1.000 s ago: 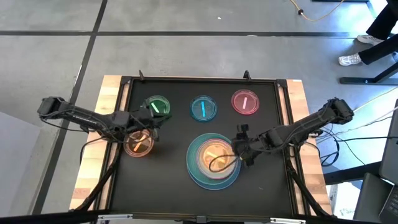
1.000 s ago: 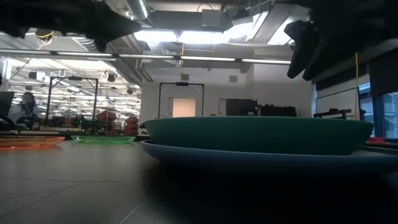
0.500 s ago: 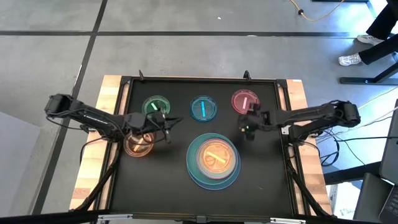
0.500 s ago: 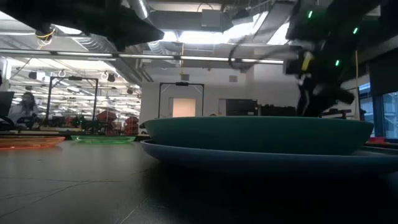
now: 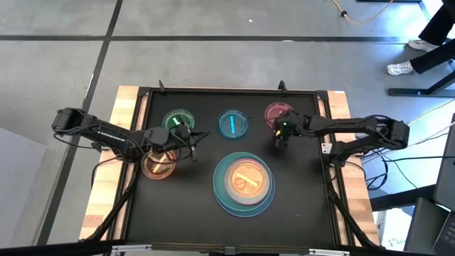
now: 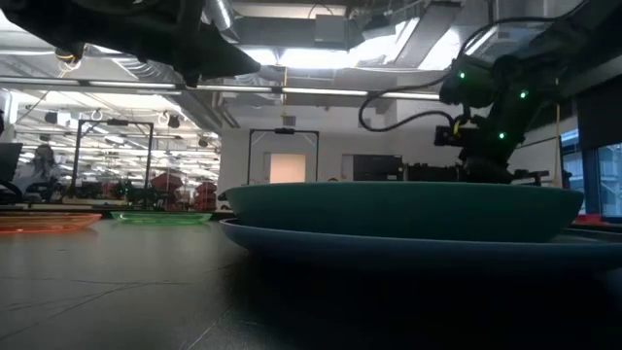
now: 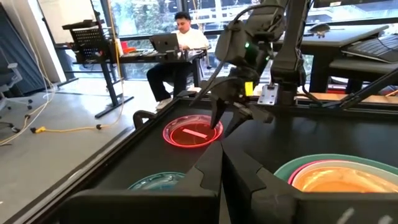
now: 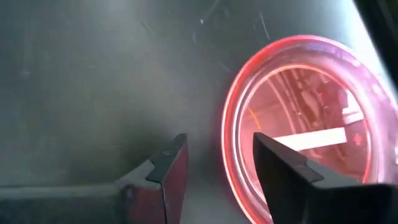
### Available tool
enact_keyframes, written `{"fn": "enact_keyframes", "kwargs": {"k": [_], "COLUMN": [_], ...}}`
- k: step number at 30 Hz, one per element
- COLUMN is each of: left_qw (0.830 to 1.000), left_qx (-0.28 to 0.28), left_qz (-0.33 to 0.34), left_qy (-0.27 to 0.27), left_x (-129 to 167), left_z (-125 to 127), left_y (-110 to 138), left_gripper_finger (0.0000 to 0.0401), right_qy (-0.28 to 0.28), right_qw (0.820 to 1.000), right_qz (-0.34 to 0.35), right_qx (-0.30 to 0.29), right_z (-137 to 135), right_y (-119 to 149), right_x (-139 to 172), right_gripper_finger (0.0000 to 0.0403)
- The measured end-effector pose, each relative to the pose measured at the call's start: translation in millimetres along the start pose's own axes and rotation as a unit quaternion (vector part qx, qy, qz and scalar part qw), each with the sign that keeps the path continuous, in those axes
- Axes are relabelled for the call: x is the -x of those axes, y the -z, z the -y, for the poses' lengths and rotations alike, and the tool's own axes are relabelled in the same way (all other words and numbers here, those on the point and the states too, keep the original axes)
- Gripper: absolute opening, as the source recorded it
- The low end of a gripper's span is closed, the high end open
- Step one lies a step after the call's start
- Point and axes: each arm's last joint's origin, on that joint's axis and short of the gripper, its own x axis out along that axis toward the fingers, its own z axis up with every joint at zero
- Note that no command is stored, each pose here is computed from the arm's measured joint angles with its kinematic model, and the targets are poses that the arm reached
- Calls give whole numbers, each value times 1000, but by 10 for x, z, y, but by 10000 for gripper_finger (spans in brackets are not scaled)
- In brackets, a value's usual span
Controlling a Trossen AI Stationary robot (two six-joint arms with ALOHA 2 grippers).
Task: Stack plastic plates
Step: Stack the pink transparent plate on top of the orange transparent plate
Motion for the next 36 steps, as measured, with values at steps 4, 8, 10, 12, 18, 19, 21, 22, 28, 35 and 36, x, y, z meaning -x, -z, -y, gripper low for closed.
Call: {"fn": "enact_keyframes", "kwargs": {"k": [4, 8, 10, 12, 18, 19, 21, 22, 28, 35, 36], "left_qw": [1000, 1000, 1000, 1000, 1000, 1000, 1000, 1000, 1000, 1000, 1000], "left_qx": [0, 0, 0, 0, 0, 0, 0, 0, 0, 0, 0], "left_qz": [0, 0, 0, 0, 0, 0, 0, 0, 0, 0, 0], "left_qy": [0, 0, 0, 0, 0, 0, 0, 0, 0, 0, 0], "left_x": [0, 0, 0, 0, 0, 0, 0, 0, 0, 0, 0], "left_z": [0, 0, 0, 0, 0, 0, 0, 0, 0, 0, 0], "left_y": [0, 0, 0, 0, 0, 0, 0, -1, 0, 1, 1], "left_gripper_finger": [2, 2, 2, 2, 2, 2, 2, 2, 2, 2, 2], "right_qy": [-15, 15, 33, 35, 30, 30, 30, 30, 30, 8, 3], "right_qw": [1000, 1000, 999, 999, 999, 999, 999, 999, 999, 996, 996], "right_qz": [17, 5, -2, -4, -5, -5, -5, -5, -2, 43, 53], "right_qx": [-1, 22, 30, 38, 40, 40, 40, 41, 42, 71, 75], "right_z": [40, 68, 75, 69, 64, 64, 64, 64, 63, -129, -171], "right_y": [29, 60, 63, 64, 67, 68, 68, 68, 63, -86, -125], "right_x": [-130, -234, -261, -280, -285, -285, -284, -285, -279, -62, -11], "right_gripper_finger": [170, 169, 163, 149, 73, 58, 27, 14, 16, 5, 6]}}
